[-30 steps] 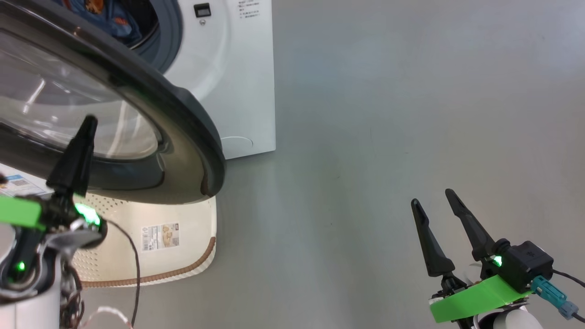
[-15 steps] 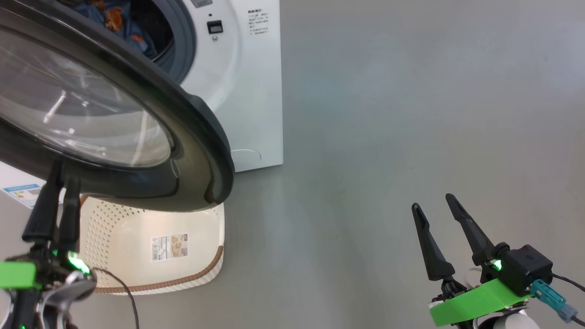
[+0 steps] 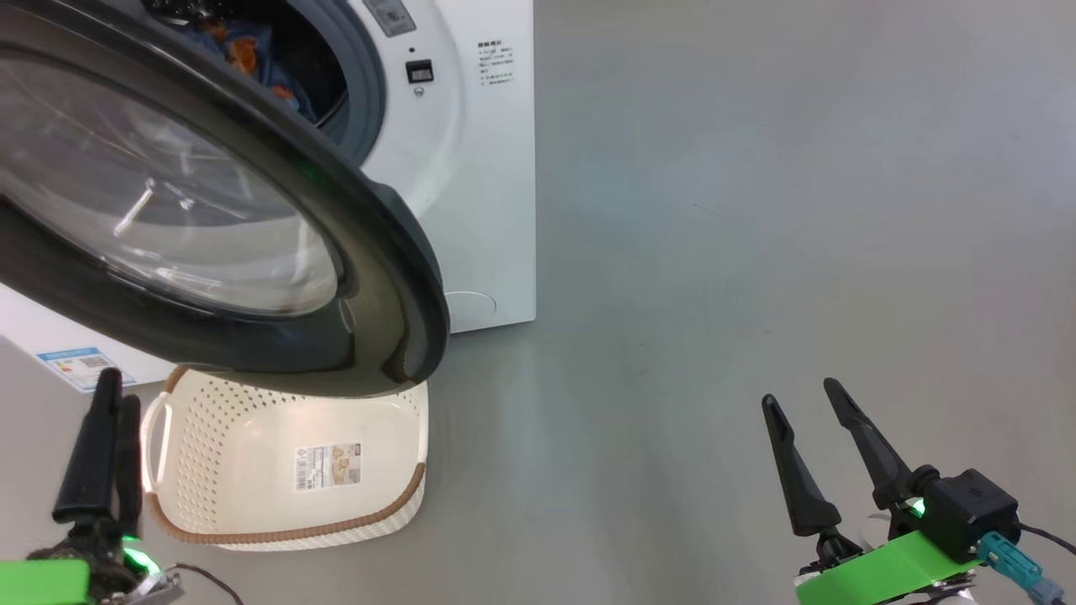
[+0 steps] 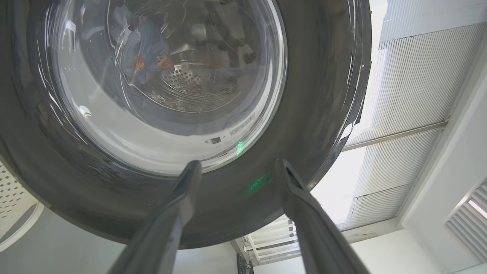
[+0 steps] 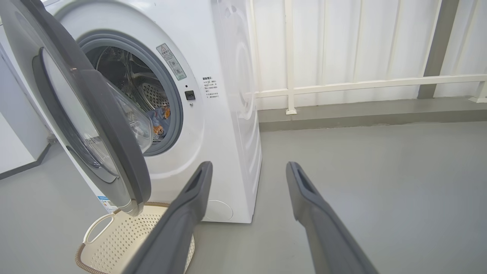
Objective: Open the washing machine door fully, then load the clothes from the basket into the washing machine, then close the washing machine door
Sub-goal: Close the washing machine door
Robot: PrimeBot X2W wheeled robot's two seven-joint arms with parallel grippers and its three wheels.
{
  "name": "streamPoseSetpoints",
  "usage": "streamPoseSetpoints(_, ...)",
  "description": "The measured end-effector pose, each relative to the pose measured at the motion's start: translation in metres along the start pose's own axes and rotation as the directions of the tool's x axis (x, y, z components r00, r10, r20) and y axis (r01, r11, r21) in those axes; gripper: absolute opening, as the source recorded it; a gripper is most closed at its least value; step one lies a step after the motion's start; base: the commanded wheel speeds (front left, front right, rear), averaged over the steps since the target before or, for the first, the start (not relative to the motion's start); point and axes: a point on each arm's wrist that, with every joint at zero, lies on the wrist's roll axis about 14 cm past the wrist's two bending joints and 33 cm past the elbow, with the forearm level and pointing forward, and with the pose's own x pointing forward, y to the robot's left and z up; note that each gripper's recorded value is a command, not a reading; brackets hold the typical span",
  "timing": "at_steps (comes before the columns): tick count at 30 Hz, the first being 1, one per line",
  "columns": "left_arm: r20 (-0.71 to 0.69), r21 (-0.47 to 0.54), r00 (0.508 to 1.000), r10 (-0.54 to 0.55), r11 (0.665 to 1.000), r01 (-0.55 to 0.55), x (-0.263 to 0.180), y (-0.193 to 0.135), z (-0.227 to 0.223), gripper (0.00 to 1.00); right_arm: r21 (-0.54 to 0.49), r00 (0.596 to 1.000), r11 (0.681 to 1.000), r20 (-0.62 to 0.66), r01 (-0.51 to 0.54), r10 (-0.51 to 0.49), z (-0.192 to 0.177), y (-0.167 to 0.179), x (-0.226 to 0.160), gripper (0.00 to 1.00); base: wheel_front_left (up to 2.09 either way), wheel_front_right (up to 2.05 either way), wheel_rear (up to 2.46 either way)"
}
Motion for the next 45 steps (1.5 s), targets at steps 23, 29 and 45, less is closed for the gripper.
streamPoseSetpoints(23,0.167,0.919,0.985,0.052,0.355,-0.174,-0.051,0.012,0.013,1.0,-0.011,0.999,0.999,0.009,-0.039,0.039,0.008,0.011,-0.003,1.0,0.0,0.0,0.0)
streamPoseSetpoints(29,0.175,0.933,0.981,0.08,0.304,-0.191,-0.062,0.019,0.01,1.0,-0.015,0.999,0.999,-0.007,-0.047,0.046,0.004,0.014,-0.006,1.0,0.0,0.0,0.0)
streamPoseSetpoints(45,0.157,0.943,0.981,0.112,0.279,-0.183,-0.065,0.027,0.001,1.0,-0.008,0.999,1.0,-0.022,-0.025,0.024,0.001,0.01,-0.014,1.0,0.0,0.0,0.0)
